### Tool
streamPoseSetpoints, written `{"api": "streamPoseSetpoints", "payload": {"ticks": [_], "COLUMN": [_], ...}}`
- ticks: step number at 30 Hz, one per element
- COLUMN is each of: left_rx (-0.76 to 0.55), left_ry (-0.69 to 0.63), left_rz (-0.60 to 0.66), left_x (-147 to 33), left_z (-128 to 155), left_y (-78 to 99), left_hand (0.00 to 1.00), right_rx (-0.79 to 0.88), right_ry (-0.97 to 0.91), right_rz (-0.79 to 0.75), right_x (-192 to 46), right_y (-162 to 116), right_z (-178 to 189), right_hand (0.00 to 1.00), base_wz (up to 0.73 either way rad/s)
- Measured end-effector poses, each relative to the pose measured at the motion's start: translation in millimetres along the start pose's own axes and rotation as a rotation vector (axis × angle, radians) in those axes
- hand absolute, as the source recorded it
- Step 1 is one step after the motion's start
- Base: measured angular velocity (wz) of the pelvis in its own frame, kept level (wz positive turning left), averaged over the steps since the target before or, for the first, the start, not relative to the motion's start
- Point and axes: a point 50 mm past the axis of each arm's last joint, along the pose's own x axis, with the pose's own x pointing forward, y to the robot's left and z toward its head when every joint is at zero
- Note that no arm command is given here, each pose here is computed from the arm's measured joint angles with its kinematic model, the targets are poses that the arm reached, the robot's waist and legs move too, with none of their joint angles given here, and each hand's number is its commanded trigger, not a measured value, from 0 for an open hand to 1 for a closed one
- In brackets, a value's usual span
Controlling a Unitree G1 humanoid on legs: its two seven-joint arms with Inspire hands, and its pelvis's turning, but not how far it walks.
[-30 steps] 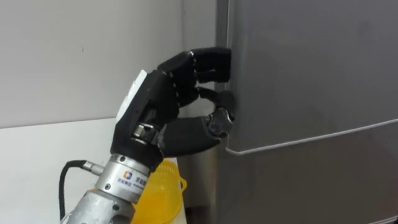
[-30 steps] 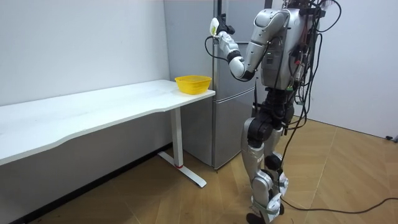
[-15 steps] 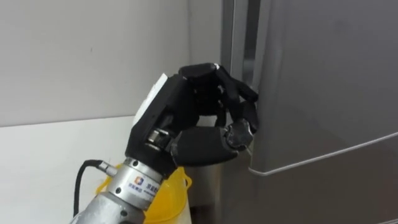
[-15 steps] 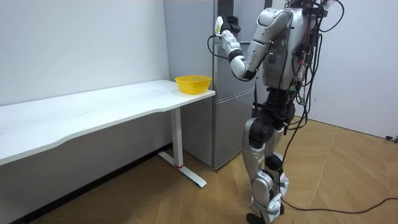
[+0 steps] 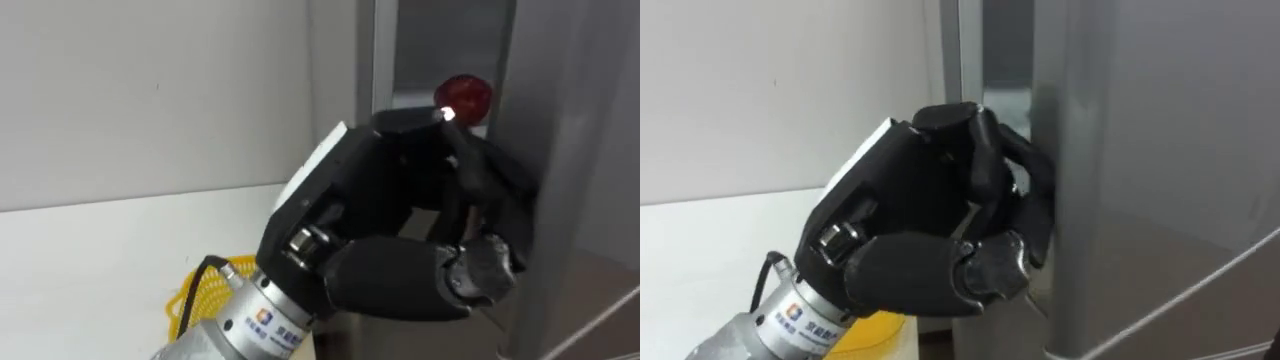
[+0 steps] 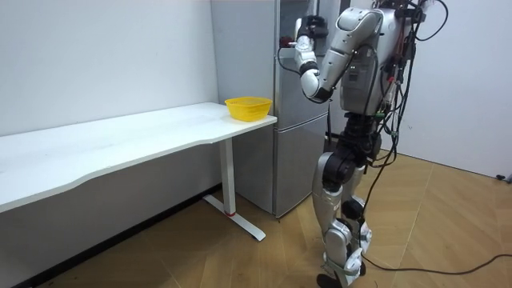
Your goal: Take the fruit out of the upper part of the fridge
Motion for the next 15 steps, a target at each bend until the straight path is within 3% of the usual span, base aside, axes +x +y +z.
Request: {"api": "streamPoseSetpoints", "payload": {"ticks": [9, 13, 14, 15], "left_rx": [-0.193, -0.254, -0.277, -0.281], "left_ry": [-0.071, -0.079, -0.078, -0.08], "left_rz": [-0.383, -0.491, -0.532, -0.551], "left_x": [22.6, 27.0, 28.2, 28.6], "left_z": [4, 4, 3, 3], "left_y": [-44.3, -57.7, -63.7, -66.2], "left_hand": [1.0, 1.0, 0.91, 0.55], "right_rx": [-0.056, -0.091, -0.108, -0.118], "right_ry": [-0.011, -0.023, -0.026, -0.027], "right_rz": [-0.006, 0.002, 0.005, 0.005], "right_x": [0, 0, 0, 0], "right_y": [-6, -6, -5, -5], "right_z": [7, 14, 15, 16], "right_hand": [0.0, 0.0, 0.0, 0.0], "base_wz": [-0.09, -0.14, 0.0, 0.0]}}
